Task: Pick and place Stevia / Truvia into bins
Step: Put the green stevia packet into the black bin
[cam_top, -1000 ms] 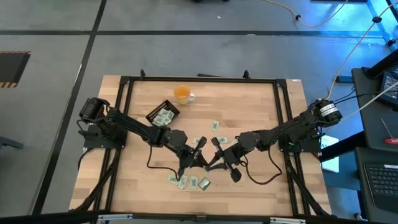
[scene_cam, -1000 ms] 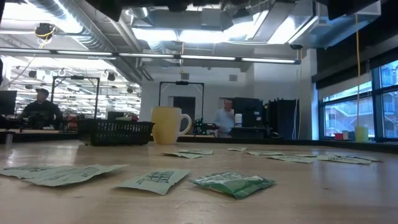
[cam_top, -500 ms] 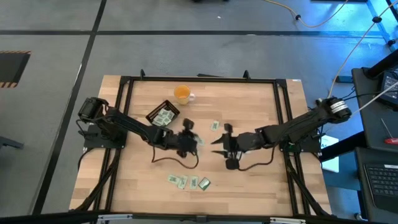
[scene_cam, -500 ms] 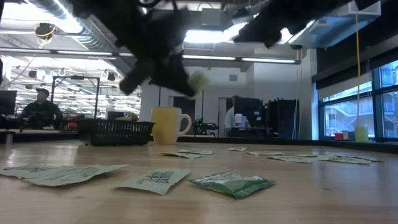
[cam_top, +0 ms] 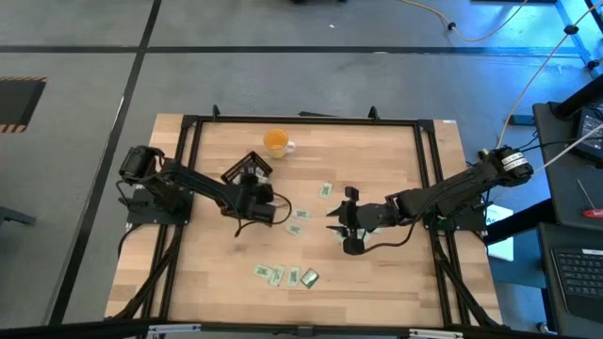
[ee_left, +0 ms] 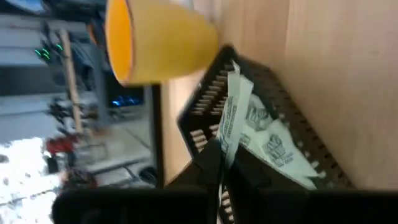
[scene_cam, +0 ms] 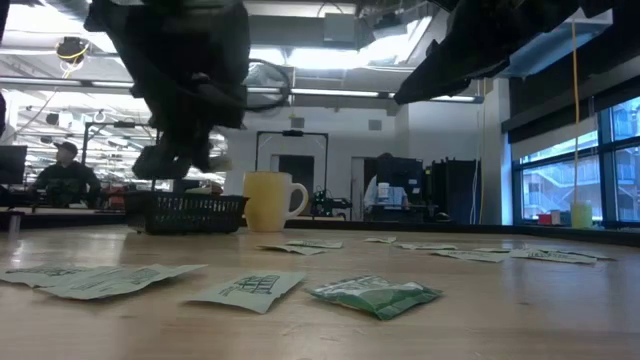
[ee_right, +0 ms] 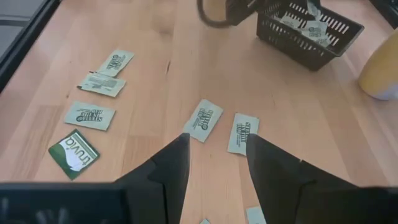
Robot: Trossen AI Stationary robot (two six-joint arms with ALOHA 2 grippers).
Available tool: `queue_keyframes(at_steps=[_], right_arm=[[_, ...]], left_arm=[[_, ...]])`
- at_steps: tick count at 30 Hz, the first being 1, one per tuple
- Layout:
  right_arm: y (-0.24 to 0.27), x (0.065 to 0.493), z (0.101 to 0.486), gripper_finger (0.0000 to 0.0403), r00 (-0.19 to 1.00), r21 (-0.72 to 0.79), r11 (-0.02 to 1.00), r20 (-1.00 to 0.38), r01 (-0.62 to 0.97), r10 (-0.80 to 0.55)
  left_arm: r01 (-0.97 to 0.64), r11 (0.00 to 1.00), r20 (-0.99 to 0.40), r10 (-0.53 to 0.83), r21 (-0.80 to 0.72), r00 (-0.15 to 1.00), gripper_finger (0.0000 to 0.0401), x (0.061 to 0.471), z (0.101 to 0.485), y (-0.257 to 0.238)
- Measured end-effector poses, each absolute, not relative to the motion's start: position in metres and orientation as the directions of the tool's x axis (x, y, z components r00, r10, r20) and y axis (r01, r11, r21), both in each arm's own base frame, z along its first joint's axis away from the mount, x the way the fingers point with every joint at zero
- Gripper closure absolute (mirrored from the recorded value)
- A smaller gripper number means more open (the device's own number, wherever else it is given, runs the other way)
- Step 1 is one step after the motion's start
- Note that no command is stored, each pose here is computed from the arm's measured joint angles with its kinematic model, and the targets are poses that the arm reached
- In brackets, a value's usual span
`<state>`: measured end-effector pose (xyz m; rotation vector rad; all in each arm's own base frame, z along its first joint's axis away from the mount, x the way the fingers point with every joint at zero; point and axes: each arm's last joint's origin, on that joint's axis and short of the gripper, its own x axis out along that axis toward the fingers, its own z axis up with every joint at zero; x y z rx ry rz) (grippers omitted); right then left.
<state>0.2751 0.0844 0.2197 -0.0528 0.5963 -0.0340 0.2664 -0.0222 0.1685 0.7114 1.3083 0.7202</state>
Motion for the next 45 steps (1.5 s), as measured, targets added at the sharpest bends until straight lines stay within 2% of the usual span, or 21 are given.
queue_keyframes(at_steps=[8, 13, 20, 24, 29, 34, 37, 40, 43, 45], right_arm=[[0.084, 0.275, 0.219, 0.0241, 0.826, -0.06, 0.998, -0.561, 0.017, -0.048], [0.084, 0.275, 0.219, 0.0241, 0.826, -0.06, 0.998, -0.562, 0.016, -0.047], [0.084, 0.274, 0.219, 0.0241, 0.822, -0.062, 0.998, -0.567, 0.016, -0.048], [0.084, 0.274, 0.218, 0.0241, 0.819, -0.065, 0.998, -0.571, 0.015, -0.049], [0.084, 0.274, 0.218, 0.0241, 0.819, -0.065, 0.998, -0.572, 0.015, -0.049], [0.084, 0.274, 0.217, 0.0241, 0.814, -0.07, 0.997, -0.578, 0.013, -0.051], [0.084, 0.273, 0.217, 0.0241, 0.811, -0.071, 0.997, -0.583, 0.013, -0.052], [0.084, 0.273, 0.217, 0.0241, 0.809, -0.071, 0.997, -0.585, 0.014, -0.053], [0.084, 0.273, 0.217, 0.0241, 0.809, -0.071, 0.997, -0.585, 0.014, -0.053], [0.084, 0.273, 0.217, 0.0241, 0.809, -0.07, 0.997, -0.585, 0.014, -0.053]], left_arm=[[-0.215, 0.697, -0.715, 0.699, 0.684, -0.009, 0.0389, 0.261, 0.165, -0.005], [-0.29, 0.668, -0.705, 0.708, 0.686, -0.037, 0.0374, 0.261, 0.165, 0.006], [-0.305, 0.655, -0.702, 0.71, 0.691, -0.065, 0.0345, 0.26, 0.165, 0.017], [-0.295, 0.614, -0.655, 0.754, 0.732, -0.053, 0.0333, 0.261, 0.168, 0.017], [-0.283, 0.632, -0.649, 0.76, 0.721, 0.045, 0.0329, 0.275, 0.18, 0.003], [-0.261, 0.686, -0.65, 0.727, 0.679, 0.221, 0.0329, 0.296, 0.189, -0.015], [-0.2, 0.792, -0.716, 0.608, 0.577, 0.344, 0.0322, 0.309, 0.19, -0.024], [-0.084, 0.902, -0.786, 0.413, 0.424, 0.46, 0.0309, 0.319, 0.191, -0.032], [0.023, 0.949, -0.797, 0.252, 0.316, 0.549, 0.0294, 0.328, 0.194, -0.037], [0.06, 0.955, -0.778, 0.2, 0.292, 0.596, 0.0286, 0.332, 0.197, -0.039]])
